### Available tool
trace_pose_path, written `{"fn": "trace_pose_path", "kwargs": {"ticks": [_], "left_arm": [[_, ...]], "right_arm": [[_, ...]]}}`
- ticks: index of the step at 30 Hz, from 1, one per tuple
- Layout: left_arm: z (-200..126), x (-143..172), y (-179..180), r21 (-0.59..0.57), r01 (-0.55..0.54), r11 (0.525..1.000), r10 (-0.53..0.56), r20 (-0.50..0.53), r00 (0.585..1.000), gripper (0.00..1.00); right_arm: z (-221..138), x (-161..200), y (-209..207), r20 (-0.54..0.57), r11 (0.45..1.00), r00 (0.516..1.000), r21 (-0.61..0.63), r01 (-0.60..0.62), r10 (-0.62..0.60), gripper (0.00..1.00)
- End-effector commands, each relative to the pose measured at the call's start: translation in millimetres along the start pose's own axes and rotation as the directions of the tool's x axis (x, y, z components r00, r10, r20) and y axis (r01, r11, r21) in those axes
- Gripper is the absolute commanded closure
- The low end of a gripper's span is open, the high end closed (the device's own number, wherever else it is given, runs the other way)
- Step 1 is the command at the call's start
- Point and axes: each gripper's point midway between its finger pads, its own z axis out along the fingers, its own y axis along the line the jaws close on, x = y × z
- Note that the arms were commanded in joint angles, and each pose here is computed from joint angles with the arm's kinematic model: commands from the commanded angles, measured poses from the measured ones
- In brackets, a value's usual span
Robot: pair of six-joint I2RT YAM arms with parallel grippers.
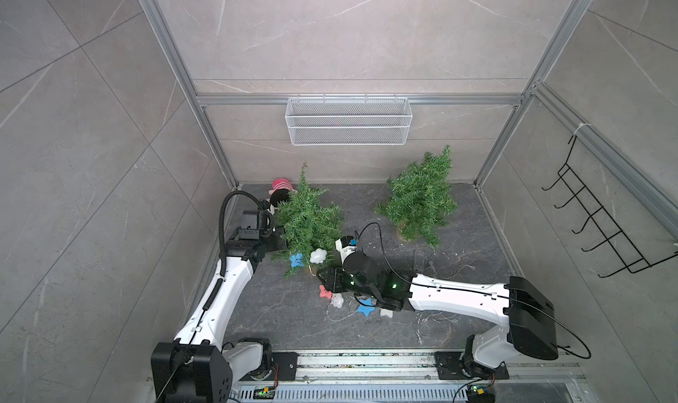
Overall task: Wrap string light around the christmas tree
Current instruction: Wrap the light string around the Christmas tree, then adjust the light string at the center of the board.
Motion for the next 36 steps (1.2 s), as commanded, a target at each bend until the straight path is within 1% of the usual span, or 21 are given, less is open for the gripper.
{"fn": "trace_pose_path", "kwargs": {"ticks": [1, 3, 5, 7, 8, 11, 13, 16, 18, 21, 22, 24, 28, 30, 33, 36], "left_arm": [[-15.6, -15.0, -7.1, 0.028, -0.003, 1.000, 0.002, 0.041, 0.999, 0.64], [-18.5, -14.0, -7.6, 0.030, -0.009, 1.000, 0.008, 0.038, 0.999, 0.64], [-22.7, -13.5, -7.3, 0.025, -0.013, 1.000, 0.012, 0.037, 0.999, 0.63], [-27.4, -14.3, -6.4, 0.018, -0.010, 1.000, 0.010, 0.041, 0.999, 0.61], [-30.1, -13.6, -4.7, 0.007, -0.009, 1.000, 0.009, 0.038, 0.999, 0.60], [-42.5, -11.5, 1.6, -0.037, 0.017, 0.999, -0.016, 0.025, 1.000, 0.59], [-55.7, -8.3, 8.0, -0.079, 0.024, 0.997, -0.022, 0.022, 1.000, 0.58], [-74.6, -1.9, 15.9, -0.129, 0.018, 0.991, -0.015, 0.025, 1.000, 0.58], [-84.7, 4.2, 14.1, -0.126, 0.011, 0.992, -0.009, 0.018, 1.000, 0.58], [-95.4, 17.8, -1.8, -0.079, -0.015, 0.997, 0.014, -0.005, 1.000, 0.58], [-96.8, 24.1, -9.6, -0.056, -0.031, 0.998, 0.031, -0.012, 0.999, 0.58], [-98.6, 35.4, -24.6, -0.015, -0.052, 0.999, 0.052, -0.020, 0.998, 0.58], [-97.4, 58.6, -53.4, 0.043, -0.116, 0.992, 0.119, -0.061, 0.991, 0.58], [-94.8, 67.2, -64.7, 0.063, -0.143, 0.988, 0.147, -0.073, 0.986, 0.58], [-89.6, 74.4, -82.2, 0.096, -0.173, 0.980, 0.181, -0.082, 0.980, 0.58], [-87.6, 74.0, -89.2, 0.099, -0.197, 0.975, 0.205, -0.081, 0.975, 0.58]], "right_arm": [[-5.5, 11.6, -10.0, -0.110, 0.996, 0.990, 0.005, 0.094, -0.093, 0.46], [-13.7, 14.0, -19.5, -0.133, 0.986, 0.979, 0.044, 0.160, -0.153, 0.45], [-23.6, 15.2, -36.9, -0.145, 0.966, 0.964, 0.100, 0.240, -0.224, 0.45], [-32.1, 18.2, -66.1, -0.184, 0.931, 0.942, 0.190, 0.313, -0.280, 0.46], [-34.5, 21.6, -80.0, -0.213, 0.918, 0.935, 0.222, 0.329, -0.283, 0.46], [-42.0, 32.3, -109.4, -0.270, 0.891, 0.926, 0.302, 0.340, -0.263, 0.47], [-49.2, 36.7, -133.7, -0.301, 0.864, 0.929, 0.384, 0.326, -0.217, 0.46], [-60.8, 41.2, -160.7, -0.349, 0.806, 0.918, 0.480, 0.348, -0.188, 0.46], [-70.8, 46.1, -173.6, -0.387, 0.765, 0.905, 0.525, 0.374, -0.177, 0.45], [-84.1, 55.1, -195.2, -0.421, 0.725, 0.899, 0.580, 0.371, -0.123, 0.42], [-84.6, 55.7, -200.4, -0.425, 0.722, 0.898, 0.587, 0.367, -0.110, 0.41], [-76.5, 52.3, -198.9, -0.430, 0.733, 0.897, 0.576, 0.362, -0.105, 0.38], [-42.8, 38.7, -196.7, -0.440, 0.717, 0.887, 0.572, 0.399, -0.143, 0.36], [-26.5, 34.9, -204.9, -0.422, 0.719, 0.895, 0.578, 0.387, -0.142, 0.38], [-10.3, 37.1, -211.2, -0.425, 0.741, 0.897, 0.562, 0.366, -0.121, 0.41], [-20.3, 55.6, -218.0, -0.457, 0.755, 0.886, 0.553, 0.352, -0.078, 0.45]]}}
